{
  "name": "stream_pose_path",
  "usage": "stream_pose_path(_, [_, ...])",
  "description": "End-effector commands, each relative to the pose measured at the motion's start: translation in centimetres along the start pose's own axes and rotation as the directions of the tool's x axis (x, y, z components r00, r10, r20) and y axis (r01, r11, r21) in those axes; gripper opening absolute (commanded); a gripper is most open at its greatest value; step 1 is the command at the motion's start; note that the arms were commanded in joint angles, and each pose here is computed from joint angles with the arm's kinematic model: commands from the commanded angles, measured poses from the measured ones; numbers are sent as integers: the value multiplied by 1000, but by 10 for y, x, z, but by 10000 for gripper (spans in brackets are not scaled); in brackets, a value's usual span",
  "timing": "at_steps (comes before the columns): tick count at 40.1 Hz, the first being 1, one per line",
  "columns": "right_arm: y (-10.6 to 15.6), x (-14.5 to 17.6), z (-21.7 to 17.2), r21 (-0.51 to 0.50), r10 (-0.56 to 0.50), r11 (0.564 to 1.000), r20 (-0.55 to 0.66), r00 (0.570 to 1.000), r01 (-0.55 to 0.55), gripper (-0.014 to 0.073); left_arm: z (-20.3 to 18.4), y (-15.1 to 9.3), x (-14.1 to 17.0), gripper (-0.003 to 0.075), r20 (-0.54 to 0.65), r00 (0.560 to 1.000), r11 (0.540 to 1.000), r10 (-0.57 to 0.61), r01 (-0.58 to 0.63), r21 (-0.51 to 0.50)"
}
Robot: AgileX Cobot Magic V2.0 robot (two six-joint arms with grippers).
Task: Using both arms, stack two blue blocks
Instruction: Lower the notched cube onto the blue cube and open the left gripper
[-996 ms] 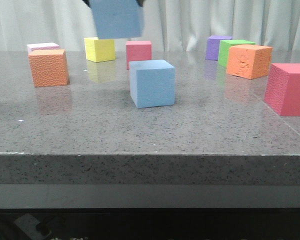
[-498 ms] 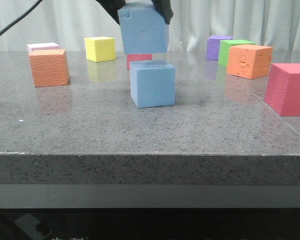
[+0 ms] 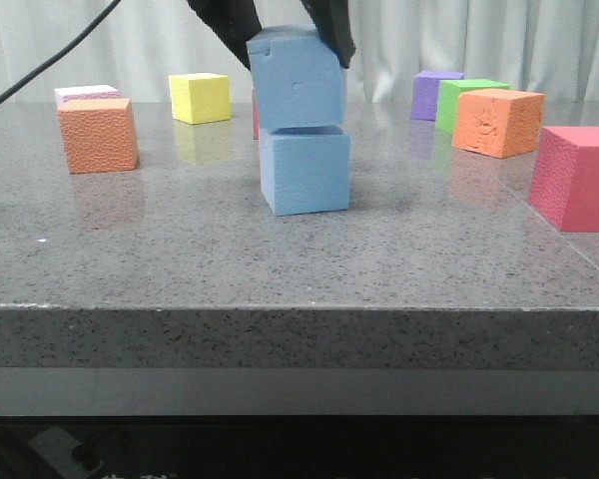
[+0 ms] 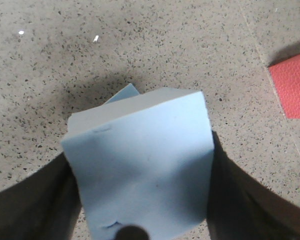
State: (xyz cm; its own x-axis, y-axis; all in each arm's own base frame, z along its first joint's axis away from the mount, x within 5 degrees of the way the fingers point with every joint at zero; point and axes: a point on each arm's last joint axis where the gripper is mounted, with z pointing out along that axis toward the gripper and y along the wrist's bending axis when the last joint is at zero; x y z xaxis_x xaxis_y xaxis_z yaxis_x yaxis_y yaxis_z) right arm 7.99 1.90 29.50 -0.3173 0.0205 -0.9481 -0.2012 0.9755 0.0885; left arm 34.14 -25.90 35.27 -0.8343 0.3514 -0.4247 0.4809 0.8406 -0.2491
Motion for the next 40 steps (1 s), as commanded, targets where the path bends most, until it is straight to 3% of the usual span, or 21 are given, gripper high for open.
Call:
stream_pose_path(1, [0,-15,-3,5,-14,1000,96,995,13,-103,-32,-10,1,269,46,999,999,18,-20,35])
stream_pose_path(10, [0,-15,-3,5,-14,1000,96,995,13,-103,-32,-10,1,424,46,999,999,17,-19,35])
stream_pose_path(22, [0,-15,-3,5,-14,1000,96,995,13,-103,-32,-10,1,558,46,999,999,19,-21,35])
stream_pose_path(40, [0,-15,-3,5,-14,1000,96,995,13,-103,-32,-10,1,574,46,999,999,19,-21,35])
